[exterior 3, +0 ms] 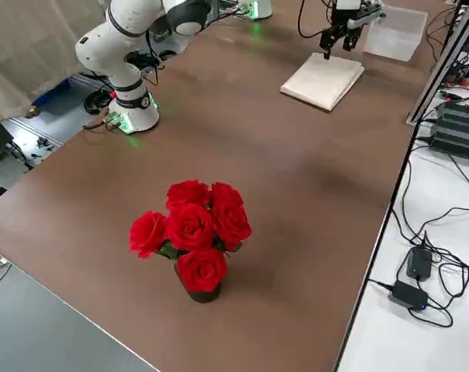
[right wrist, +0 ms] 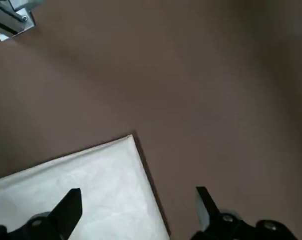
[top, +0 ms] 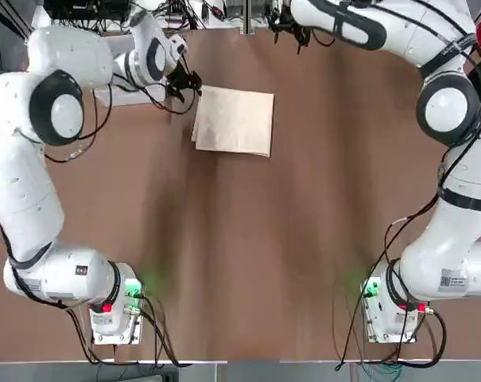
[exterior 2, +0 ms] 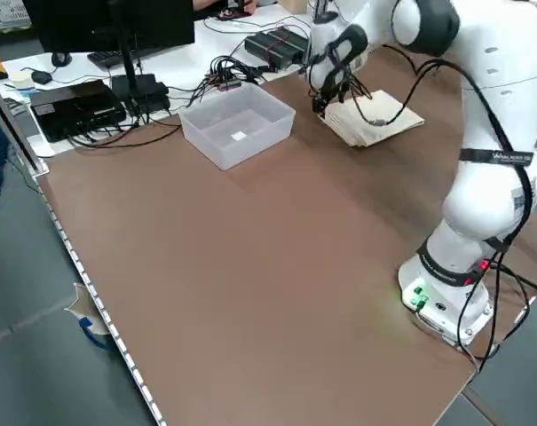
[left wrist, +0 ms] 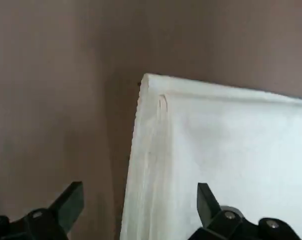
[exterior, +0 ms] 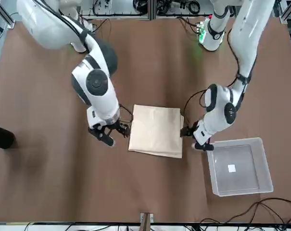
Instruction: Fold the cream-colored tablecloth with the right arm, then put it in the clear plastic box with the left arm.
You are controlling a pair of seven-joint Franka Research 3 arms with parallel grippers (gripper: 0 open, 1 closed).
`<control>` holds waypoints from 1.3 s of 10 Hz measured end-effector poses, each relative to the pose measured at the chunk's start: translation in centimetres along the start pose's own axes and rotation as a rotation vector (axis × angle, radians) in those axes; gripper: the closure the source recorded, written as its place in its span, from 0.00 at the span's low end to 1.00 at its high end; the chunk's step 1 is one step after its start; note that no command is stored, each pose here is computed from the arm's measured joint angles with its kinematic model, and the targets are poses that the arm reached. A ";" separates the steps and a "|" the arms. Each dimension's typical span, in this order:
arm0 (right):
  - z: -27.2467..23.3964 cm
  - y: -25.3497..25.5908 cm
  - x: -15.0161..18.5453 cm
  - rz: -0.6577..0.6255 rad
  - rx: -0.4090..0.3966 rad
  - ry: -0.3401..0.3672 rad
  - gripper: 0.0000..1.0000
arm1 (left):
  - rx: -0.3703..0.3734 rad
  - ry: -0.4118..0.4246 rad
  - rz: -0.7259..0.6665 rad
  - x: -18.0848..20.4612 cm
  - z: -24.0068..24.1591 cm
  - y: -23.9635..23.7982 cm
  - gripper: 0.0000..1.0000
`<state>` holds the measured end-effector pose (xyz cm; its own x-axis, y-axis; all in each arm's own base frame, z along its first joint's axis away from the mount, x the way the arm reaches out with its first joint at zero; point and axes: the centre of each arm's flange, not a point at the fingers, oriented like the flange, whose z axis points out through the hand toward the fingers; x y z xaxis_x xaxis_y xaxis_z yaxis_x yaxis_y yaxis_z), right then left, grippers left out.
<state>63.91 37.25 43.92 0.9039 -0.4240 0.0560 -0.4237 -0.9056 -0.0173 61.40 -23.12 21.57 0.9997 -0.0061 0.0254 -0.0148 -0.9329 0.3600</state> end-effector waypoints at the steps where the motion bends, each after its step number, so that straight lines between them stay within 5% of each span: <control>1: -0.1 0.7 0.8 -0.011 -0.007 -0.007 0.00 | -0.010 0.010 -0.003 -0.1 1.1 0.3 0.00; 9: -1.5 8.2 8.3 -0.090 -0.069 -0.085 0.00 | -0.026 -0.034 -0.048 -0.1 5.0 -0.2 0.00; 13: -4.8 12.9 12.2 -0.057 -0.006 -0.085 0.00 | -0.044 -0.044 -0.028 -0.5 5.6 1.6 0.00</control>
<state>69.18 20.46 49.14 0.9281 -0.3713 -0.0284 -0.3717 -0.9283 -0.0102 61.03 -26.59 16.88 0.9997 0.0030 -0.0262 0.0132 -0.9161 0.4008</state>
